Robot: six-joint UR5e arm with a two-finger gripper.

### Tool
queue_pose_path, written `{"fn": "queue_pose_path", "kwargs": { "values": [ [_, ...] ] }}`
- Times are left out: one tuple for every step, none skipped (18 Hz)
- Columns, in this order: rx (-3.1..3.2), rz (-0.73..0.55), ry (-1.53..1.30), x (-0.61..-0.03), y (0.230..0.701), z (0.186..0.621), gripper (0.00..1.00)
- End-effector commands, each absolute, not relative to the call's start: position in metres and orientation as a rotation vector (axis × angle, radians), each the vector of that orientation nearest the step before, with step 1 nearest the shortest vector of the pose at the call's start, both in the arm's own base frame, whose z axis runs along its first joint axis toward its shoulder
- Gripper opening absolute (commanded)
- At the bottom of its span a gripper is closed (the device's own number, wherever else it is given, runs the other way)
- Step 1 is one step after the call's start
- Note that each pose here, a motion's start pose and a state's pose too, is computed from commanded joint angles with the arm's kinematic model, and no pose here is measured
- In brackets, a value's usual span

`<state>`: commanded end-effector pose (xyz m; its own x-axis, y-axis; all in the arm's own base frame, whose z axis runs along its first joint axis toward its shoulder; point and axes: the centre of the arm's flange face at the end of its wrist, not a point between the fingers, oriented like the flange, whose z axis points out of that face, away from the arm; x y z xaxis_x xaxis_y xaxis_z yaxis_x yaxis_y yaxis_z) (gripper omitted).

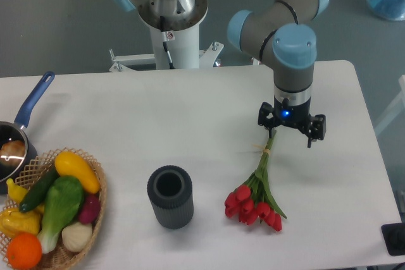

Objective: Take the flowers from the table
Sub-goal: 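Move the open gripper over the green tulip stems, then lower the gripper onto the tulip stems and close it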

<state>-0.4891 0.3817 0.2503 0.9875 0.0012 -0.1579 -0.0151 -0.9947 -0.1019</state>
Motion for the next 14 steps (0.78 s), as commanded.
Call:
{"fn": "queue_pose_path", "kwargs": {
  "values": [
    [-3.016, 0.203, 0.016, -0.489, 0.384, 0.241, 1.0],
    [-3.015, 0.183, 0.016, -0.489, 0.385, 0.235, 1.0],
    [-3.018, 0.175, 0.016, -0.488, 0.386, 0.231, 1.0],
    [-3.019, 0.17, 0.011, -0.487, 0.385, 0.23, 1.0],
    [-3.017, 0.171, 0.012, -0.487, 0.385, 0.232, 1.0],
    [-3.017, 0.173, 0.014, -0.487, 0.386, 0.232, 1.0],
    [-3.012, 0.175, 0.012, -0.489, 0.385, 0.233, 1.0],
    [-3.004, 0.166, 0.016, -0.488, 0.387, 0.232, 1.0],
    [-3.003, 0.163, 0.02, -0.488, 0.388, 0.231, 1.0],
    [-3.003, 0.157, 0.025, -0.488, 0.39, 0.229, 1.0],
    [-3.005, 0.153, 0.029, -0.487, 0.391, 0.227, 1.0],
    [-3.005, 0.151, 0.036, -0.487, 0.393, 0.226, 1.0],
    [-3.007, 0.144, 0.043, -0.486, 0.396, 0.222, 1.0],
    [-3.008, 0.144, 0.066, -0.483, 0.404, 0.221, 1.0]
  ]
}}
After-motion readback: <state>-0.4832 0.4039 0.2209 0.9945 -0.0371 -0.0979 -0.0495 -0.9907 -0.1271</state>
